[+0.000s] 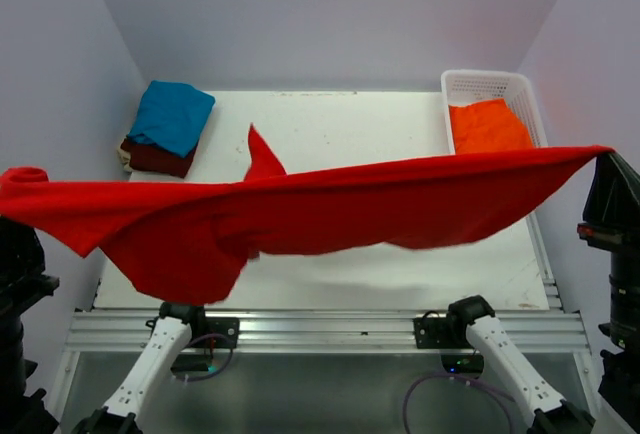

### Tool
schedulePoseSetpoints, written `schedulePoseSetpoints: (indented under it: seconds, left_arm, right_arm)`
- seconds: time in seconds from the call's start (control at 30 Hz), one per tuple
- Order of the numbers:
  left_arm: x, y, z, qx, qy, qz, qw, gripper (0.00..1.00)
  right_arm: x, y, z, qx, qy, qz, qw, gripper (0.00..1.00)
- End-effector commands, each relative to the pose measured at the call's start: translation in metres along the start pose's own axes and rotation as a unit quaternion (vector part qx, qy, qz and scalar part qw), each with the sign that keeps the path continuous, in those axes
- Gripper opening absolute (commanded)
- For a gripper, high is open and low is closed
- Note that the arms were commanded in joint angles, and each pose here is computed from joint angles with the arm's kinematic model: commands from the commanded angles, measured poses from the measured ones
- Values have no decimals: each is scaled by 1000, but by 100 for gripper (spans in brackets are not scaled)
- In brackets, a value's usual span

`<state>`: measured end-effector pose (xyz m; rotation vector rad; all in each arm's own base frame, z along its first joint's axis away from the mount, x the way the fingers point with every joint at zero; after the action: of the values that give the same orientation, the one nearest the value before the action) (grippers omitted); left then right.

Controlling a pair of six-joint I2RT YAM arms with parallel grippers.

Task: Fold and stack the t-shirts
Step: Flatten out the tshirt

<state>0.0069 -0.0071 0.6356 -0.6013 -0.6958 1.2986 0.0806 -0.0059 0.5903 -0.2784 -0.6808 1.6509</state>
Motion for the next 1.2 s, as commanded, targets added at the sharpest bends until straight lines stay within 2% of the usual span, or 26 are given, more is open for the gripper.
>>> schedulePoseSetpoints:
  seconds: [0.0,0.1,0.13,0.17,0.2,0.23,0.27,0.33,0.37,0.43,0.47,0.5,0.53,0.57,0.67,0.7,0.73,0.9,0.93,0.97,1.03,1.07,1.1,1.13,1.17]
  left_arm:
    - [10,-43,-94,136,3,46,990,0]
    - [22,-63,-169,219,-10,97,971,0]
    - [24,-65,-191,243,-29,104,964,0]
    - [21,-64,-242,296,-39,108,948,0]
    - [25,-63,-264,317,-50,124,939,0]
    - [23,-65,-298,347,-57,126,928,0]
    - [20,-55,-333,381,-64,126,914,0]
    - [18,-49,-388,427,-80,133,891,0]
    - [16,-45,-409,443,-86,134,882,0]
    - [19,-32,-452,477,-99,140,862,0]
    - [18,-24,-484,505,-104,135,846,0]
    - [21,-22,-500,513,-97,139,842,0]
    - [20,-14,-527,536,-97,131,828,0]
    - [22,-12,-540,540,-94,128,827,0]
    - [29,-6,-586,567,-95,128,808,0]
    - [30,-7,-595,574,-96,126,803,0]
    - [29,-6,-612,585,-96,122,796,0]
    - [22,-15,-652,594,-86,102,793,0]
    - [19,-10,-669,605,-85,97,786,0]
    - [18,-21,-672,595,-78,93,794,0]
    - [13,-22,-689,597,-71,85,795,0]
    - [10,-31,-691,589,-64,77,802,0]
    - [9,-47,-693,563,-59,76,821,0]
    - [7,-47,-704,563,-56,71,822,0]
    - [4,-54,-708,555,-51,66,828,0]
  right_arm:
    - [-27,-37,-72,124,32,-95,987,0]
    - [-45,-65,-139,212,50,-162,963,0]
    - [-53,-72,-176,253,60,-186,948,0]
    - [-58,-75,-199,277,67,-200,937,0]
    - [-61,-77,-219,297,72,-211,929,0]
    - [-71,-76,-263,339,88,-233,907,0]
    - [-74,-79,-282,347,90,-243,901,0]
    - [-85,-76,-330,386,106,-268,877,0]
    - [-93,-75,-366,418,125,-282,855,0]
    - [-104,-70,-411,450,132,-307,828,0]
    - [-113,-65,-450,480,142,-319,805,0]
    - [-119,-62,-468,487,133,-334,796,0]
    - [-121,-63,-481,494,130,-339,790,0]
    - [-126,-58,-511,514,136,-341,775,0]
    - [-132,-63,-542,519,138,-349,768,0]
    - [-138,-58,-559,534,142,-352,755,0]
    - [-137,-66,-562,530,138,-351,759,0]
    - [-149,-88,-583,517,145,-361,763,0]
    - [-150,-100,-583,502,143,-362,772,0]
    - [-153,-103,-586,498,144,-363,774,0]
    - [-158,-111,-595,487,144,-371,777,0]
    - [-160,-114,-597,483,141,-377,778,0]
    - [-162,-118,-602,476,132,-382,781,0]
    - [-162,-131,-602,459,122,-385,791,0]
    - [-167,-127,-616,462,130,-395,783,0]
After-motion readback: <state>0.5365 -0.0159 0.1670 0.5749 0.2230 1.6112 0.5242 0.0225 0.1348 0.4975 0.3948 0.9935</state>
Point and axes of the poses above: each gripper's point midway between its finger pads, its own y axis back along the fingers, its own x axis along the line the jaws close on, z = x × y, the point moved 1 cm from there along y, back along the fingers, and after that the axes turned 5 degrees about -y, right-handed, at the moved point
